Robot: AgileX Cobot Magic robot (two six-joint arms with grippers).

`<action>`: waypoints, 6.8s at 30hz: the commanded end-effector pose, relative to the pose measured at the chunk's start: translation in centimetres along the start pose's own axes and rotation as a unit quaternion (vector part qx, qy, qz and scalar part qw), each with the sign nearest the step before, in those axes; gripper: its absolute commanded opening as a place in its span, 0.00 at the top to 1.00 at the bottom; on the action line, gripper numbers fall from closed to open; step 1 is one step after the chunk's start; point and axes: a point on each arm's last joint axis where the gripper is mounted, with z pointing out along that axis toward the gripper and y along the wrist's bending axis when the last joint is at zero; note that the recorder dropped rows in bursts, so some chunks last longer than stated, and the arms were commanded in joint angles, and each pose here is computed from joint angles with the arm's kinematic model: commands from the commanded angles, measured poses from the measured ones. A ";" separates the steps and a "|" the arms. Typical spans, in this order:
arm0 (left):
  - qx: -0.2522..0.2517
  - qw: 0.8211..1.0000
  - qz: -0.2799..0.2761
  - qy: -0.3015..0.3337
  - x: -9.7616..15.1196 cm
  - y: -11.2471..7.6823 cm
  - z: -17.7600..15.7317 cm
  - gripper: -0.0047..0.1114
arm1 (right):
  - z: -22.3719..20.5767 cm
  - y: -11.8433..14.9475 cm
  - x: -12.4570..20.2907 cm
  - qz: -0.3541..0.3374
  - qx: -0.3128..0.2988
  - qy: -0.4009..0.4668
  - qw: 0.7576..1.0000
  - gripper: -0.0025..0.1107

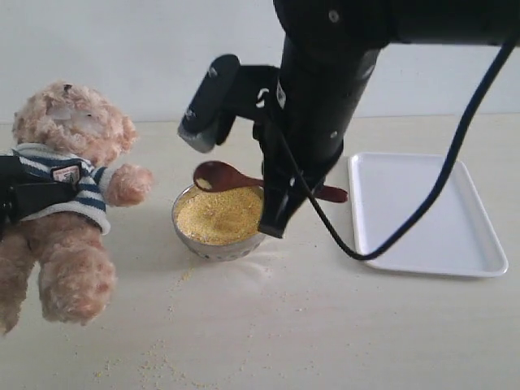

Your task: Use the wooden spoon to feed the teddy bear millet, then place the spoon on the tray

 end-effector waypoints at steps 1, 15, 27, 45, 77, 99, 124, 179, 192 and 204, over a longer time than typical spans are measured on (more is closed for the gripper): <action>0.038 0.998 -0.041 0.034 0.6 -0.7 -0.1 0.92 | -3.2 -1.3 -1.9 0.020 0.004 -0.068 0.997 0.98; 0.039 0.996 -0.050 0.066 2.6 -1.3 0.7 0.92 | -4.1 -1.4 -6.3 0.015 -0.006 -0.158 0.987 0.98; 0.051 0.995 -0.065 0.053 2.4 -1.6 0.7 0.92 | -2.3 1.4 -8.9 -0.130 0.143 -0.103 0.976 0.98; 0.051 0.995 -0.062 0.053 2.4 -1.6 0.7 0.92 | -1.1 3.5 -11.1 -0.223 0.299 -0.057 0.926 0.98; 0.062 0.997 -0.020 0.045 2.2 -1.7 0.7 0.92 | -6.7 -0.1 -4.3 0.028 0.113 -0.019 0.993 0.98; 0.017 0.999 0.000 0.031 2.0 -0.9 0.8 0.92 | 6.0 -4.3 -2.5 -0.027 0.049 0.135 0.989 0.98; 0.017 0.999 -0.001 0.031 1.9 -0.9 0.8 0.92 | 10.8 -1.1 -4.9 -0.128 0.118 0.171 0.970 0.98; 0.017 0.999 0.000 0.031 1.9 -0.9 0.8 0.92 | 10.2 0.8 -5.4 0.007 0.022 0.123 0.992 0.98; 0.014 0.999 0.005 0.030 1.9 -0.9 0.8 0.92 | 9.1 0.5 -5.0 0.031 0.032 0.133 0.990 0.98; 0.014 0.999 0.009 0.030 1.9 -0.9 0.8 0.92 | 9.0 -1.0 -3.8 0.071 -0.006 0.141 0.988 0.98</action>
